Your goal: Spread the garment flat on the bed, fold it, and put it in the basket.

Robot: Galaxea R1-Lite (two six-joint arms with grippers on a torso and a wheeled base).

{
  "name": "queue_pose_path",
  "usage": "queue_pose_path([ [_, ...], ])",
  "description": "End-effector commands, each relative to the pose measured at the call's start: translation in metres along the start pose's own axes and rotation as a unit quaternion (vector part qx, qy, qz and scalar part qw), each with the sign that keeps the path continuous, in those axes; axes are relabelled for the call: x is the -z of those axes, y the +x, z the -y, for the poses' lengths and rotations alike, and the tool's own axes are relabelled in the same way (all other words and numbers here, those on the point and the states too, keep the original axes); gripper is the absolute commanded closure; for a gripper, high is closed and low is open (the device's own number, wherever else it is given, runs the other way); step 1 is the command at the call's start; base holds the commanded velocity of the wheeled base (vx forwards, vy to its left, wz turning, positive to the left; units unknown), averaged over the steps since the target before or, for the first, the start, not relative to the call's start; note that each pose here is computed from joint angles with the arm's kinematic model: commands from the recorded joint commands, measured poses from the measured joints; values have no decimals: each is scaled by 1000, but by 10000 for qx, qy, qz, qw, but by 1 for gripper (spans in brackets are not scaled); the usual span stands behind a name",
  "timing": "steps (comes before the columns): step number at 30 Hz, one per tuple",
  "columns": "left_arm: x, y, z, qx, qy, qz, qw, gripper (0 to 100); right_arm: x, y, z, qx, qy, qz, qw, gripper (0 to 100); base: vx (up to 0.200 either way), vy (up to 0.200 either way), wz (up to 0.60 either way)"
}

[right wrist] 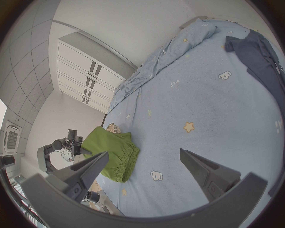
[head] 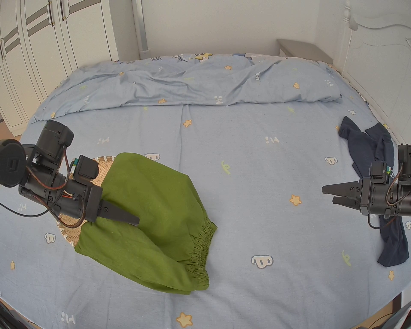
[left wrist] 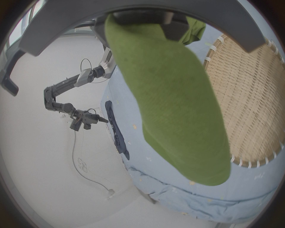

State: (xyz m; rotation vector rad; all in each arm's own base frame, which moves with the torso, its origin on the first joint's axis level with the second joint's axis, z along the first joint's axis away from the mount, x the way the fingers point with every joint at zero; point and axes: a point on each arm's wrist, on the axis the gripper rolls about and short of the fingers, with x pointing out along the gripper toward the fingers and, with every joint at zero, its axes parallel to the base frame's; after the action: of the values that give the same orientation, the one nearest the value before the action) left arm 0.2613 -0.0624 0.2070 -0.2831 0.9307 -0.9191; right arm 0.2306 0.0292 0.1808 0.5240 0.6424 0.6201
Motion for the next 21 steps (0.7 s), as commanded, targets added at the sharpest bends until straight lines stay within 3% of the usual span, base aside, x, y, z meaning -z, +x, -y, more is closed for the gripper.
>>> queue_pose_path([
  [1, 10, -21, 23, -32, 471, 316, 9984, 100, 0, 0, -1, -2, -14, 16, 10000, 0, 0, 0, 0],
  [6, 13, -35, 30, -126, 878, 815, 9927, 100, 0, -1, -1, 3, -19, 25, 10000, 0, 0, 0, 0],
  [8, 15, -52, 27, -378, 1197, 1422, 9818, 100, 0, -1, -1, 1, -24, 30, 10000, 0, 0, 0, 0],
  [9, 15, -54, 26, -415, 1238, 1512, 9799, 100, 0, -1, -1, 1, -24, 30, 10000, 0, 0, 0, 0],
  [12, 14, -68, 17, -726, 1636, 2194, 9591, 100, 0, -1, -2, -2, -28, 36, 10000, 0, 0, 0, 0],
  [14, 14, -76, 9, -923, 1711, 2457, 9497, 100, 0, -1, -2, -2, -28, 36, 10000, 0, 0, 0, 0],
  [15, 13, -85, 2, -1116, 1766, 2693, 9401, 100, 0, -2, -2, -4, -33, 41, 10000, 0, 0, 0, 0],
  [18, 10, -90, -10, -1264, 1687, 2885, 9340, 100, 0, -1, -2, -2, -28, 36, 10000, 0, 0, 0, 0],
  [21, 10, -91, -42, -1389, 1128, 2923, 9394, 100, 0, -2, -2, -4, -33, 41, 10000, 0, 0, 0, 0],
])
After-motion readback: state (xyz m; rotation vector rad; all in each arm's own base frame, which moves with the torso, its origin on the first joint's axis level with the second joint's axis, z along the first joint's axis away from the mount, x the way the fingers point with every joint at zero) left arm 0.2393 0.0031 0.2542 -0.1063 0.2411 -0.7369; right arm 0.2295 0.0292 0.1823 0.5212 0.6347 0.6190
